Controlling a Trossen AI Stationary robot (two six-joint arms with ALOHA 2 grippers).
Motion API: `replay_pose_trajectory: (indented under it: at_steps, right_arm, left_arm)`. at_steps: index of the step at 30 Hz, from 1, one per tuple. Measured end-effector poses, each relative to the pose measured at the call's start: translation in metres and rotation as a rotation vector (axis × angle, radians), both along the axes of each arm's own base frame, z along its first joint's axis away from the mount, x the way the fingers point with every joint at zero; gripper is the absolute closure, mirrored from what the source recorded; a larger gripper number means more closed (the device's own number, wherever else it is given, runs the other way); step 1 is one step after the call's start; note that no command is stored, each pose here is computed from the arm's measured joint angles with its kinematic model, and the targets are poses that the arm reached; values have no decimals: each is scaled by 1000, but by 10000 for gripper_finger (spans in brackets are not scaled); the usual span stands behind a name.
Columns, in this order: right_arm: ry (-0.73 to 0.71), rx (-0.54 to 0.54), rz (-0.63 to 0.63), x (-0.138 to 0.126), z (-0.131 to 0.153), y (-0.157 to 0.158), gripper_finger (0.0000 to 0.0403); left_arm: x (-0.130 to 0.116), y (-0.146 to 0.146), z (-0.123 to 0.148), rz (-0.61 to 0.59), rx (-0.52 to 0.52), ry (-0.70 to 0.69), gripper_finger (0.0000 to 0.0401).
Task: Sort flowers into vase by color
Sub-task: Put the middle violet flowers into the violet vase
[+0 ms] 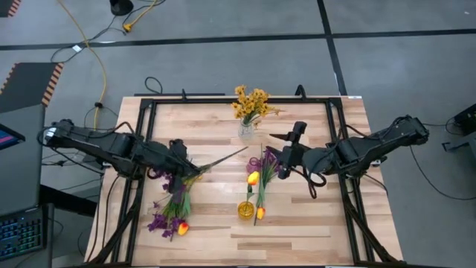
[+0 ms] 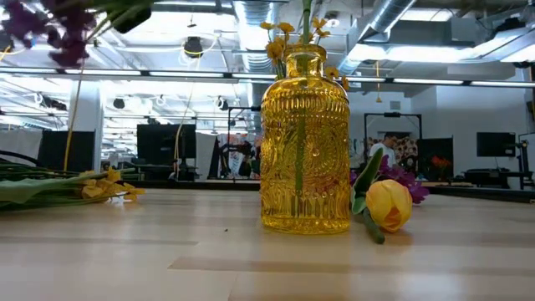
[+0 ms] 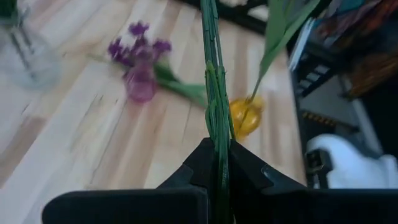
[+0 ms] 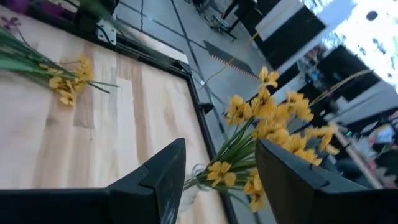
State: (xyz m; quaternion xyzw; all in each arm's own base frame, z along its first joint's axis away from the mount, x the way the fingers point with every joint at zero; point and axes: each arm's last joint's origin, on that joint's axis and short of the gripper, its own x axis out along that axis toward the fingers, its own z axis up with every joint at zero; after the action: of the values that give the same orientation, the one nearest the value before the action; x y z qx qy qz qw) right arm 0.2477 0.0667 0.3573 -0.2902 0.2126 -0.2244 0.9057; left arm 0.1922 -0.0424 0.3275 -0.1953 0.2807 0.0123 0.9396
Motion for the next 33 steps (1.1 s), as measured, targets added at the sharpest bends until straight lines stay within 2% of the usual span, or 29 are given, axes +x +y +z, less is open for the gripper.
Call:
replay_pose_trajectory:
  at_steps: [8, 13, 19, 28, 33]
  right_arm:
    - [33, -7, 97, 1, 0, 2, 184]
    - [39, -9, 110, 1, -1, 3, 184]
    - [77, -74, 137, 1, -1, 4, 184]
    - [117, -46, 239, 1, -4, 7, 184]
    - [127, -38, 257, 1, -5, 6, 184]
  left_arm:
    - [16, 12, 6, -7, -78, -94, 385]
    - [35, 18, -4, -50, -177, -53, 385]
    - [53, 30, -16, -47, -321, -4, 385]
    - [57, 59, -19, -50, -458, 12, 385]
    - [57, 63, -15, -86, -516, -7, 385]
